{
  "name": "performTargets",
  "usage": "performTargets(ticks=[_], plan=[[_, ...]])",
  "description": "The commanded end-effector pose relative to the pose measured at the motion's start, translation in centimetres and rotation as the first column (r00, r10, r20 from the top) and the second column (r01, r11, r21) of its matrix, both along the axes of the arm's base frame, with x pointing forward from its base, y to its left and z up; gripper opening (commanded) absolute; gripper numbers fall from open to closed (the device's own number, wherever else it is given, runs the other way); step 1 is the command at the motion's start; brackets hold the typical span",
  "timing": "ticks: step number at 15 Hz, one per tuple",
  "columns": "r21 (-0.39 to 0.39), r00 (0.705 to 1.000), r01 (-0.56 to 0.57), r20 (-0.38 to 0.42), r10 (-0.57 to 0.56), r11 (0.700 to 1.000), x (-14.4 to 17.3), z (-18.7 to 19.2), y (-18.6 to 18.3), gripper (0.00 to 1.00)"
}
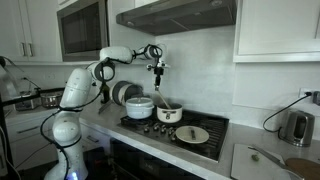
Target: Use the wooden spatula to stir the contents of the pot
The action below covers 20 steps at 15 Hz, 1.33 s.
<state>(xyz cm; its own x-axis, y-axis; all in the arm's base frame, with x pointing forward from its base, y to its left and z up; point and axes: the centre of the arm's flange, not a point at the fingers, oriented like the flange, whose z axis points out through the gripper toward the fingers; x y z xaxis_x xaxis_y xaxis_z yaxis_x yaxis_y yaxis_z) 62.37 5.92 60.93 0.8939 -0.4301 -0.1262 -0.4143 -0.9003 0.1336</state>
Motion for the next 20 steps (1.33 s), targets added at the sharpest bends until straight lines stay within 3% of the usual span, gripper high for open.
performTargets(ticks=[1,2,3,10,16,20], plan=[[-0.019,1.000,-0.025,0.013,0.025,1.000,-0.6,-0.5,0.1,0.07],[-0.018,1.000,-0.024,0.009,0.024,1.000,-0.6,-0.5,0.1,0.07],[-0.018,1.000,-0.023,0.008,0.023,1.000,-0.6,-0.5,0.1,0.50],[-0.011,1.000,-0.007,0.006,0.007,1.000,-0.3,-0.2,-0.5,1.00],[0.017,0.999,0.025,0.032,-0.026,1.000,-0.2,1.8,-2.1,1.00],[0.063,0.993,0.078,0.078,-0.083,0.995,-1.3,4.2,-5.6,1.00]])
